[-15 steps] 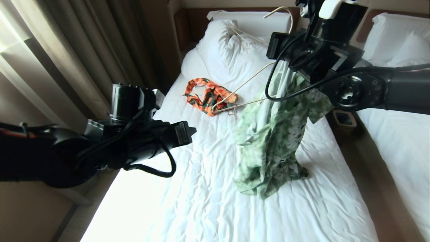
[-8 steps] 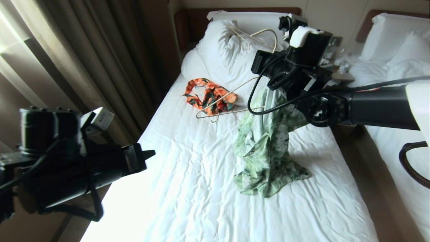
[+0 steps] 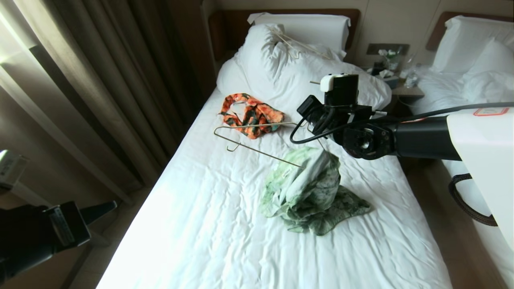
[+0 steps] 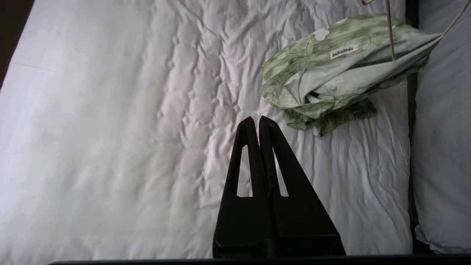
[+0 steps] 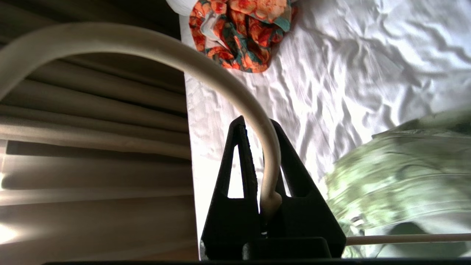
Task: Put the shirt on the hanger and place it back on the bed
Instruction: Take the clothes hanger out of the clothes
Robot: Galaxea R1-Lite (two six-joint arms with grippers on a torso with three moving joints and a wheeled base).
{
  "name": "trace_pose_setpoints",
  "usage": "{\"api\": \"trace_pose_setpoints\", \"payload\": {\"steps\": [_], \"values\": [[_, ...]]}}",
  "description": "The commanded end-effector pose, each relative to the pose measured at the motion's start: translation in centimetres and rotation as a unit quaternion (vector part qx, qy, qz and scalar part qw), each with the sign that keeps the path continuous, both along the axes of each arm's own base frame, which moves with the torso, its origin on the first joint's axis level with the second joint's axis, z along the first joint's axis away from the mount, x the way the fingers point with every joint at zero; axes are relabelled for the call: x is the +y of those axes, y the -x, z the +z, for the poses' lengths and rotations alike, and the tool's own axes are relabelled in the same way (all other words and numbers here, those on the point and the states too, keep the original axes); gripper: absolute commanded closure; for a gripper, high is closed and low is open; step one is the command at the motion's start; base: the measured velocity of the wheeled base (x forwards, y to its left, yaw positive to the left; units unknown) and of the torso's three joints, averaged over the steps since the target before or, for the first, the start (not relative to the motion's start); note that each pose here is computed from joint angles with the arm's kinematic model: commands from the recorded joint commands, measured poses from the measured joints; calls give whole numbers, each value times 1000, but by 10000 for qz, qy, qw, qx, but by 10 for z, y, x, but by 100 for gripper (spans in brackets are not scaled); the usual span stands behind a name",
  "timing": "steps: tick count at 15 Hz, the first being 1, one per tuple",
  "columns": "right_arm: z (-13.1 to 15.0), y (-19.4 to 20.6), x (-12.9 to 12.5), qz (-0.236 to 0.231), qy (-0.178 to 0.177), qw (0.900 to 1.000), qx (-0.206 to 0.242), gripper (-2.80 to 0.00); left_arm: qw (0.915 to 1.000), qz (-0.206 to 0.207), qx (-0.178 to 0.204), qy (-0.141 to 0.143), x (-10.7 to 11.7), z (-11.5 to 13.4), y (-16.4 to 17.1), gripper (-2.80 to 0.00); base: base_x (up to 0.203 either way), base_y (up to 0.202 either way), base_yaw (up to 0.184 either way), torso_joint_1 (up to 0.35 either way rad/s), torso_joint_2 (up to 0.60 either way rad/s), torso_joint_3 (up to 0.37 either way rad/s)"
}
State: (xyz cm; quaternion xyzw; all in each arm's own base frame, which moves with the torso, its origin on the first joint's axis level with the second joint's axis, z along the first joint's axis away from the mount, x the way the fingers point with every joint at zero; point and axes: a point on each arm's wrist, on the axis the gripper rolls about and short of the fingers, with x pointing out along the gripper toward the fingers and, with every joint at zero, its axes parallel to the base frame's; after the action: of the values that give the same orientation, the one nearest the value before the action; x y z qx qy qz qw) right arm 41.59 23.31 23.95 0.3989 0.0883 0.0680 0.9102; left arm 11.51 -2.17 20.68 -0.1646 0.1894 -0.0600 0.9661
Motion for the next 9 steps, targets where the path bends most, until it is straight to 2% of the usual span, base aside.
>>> {"api": "trace_pose_setpoints", "payload": {"steps": [1, 4, 5, 6, 7, 8, 9], "values": [[0, 2, -3, -75, -514, 9980, 351, 0, 9995, 3, -318, 75, 3, 6, 16, 0, 0, 0, 0, 0, 0, 0], [17, 15, -7, -38, -631, 9976, 280, 0, 9986, 9, -525, 116, 6, 4, 31, 0, 0, 0, 0, 0, 0, 0], [24, 20, -9, -32, -561, 9980, 294, 0, 9985, 21, -540, 119, 7, 1, 36, 0, 0, 0, 0, 0, 0, 0], [24, 23, -10, -7, -274, 9990, 362, 0, 9984, 19, -553, 123, 8, -1, 42, 0, 0, 0, 0, 0, 0, 0], [18, 24, -9, 39, 291, 9984, 476, 0, 9985, 10, -534, 122, 9, -2, 47, 0, 0, 0, 0, 0, 0, 0], [3, 25, -10, 119, 1130, 9904, 788, 0, 9986, 11, -519, 128, 10, -3, 52, 0, 0, 0, 0, 0, 0, 0], [-18, 27, -11, 231, 1914, 9735, 1233, 0, 9984, 18, -534, 163, 11, -3, 57, 0, 0, 0, 0, 0, 0, 0]]}}
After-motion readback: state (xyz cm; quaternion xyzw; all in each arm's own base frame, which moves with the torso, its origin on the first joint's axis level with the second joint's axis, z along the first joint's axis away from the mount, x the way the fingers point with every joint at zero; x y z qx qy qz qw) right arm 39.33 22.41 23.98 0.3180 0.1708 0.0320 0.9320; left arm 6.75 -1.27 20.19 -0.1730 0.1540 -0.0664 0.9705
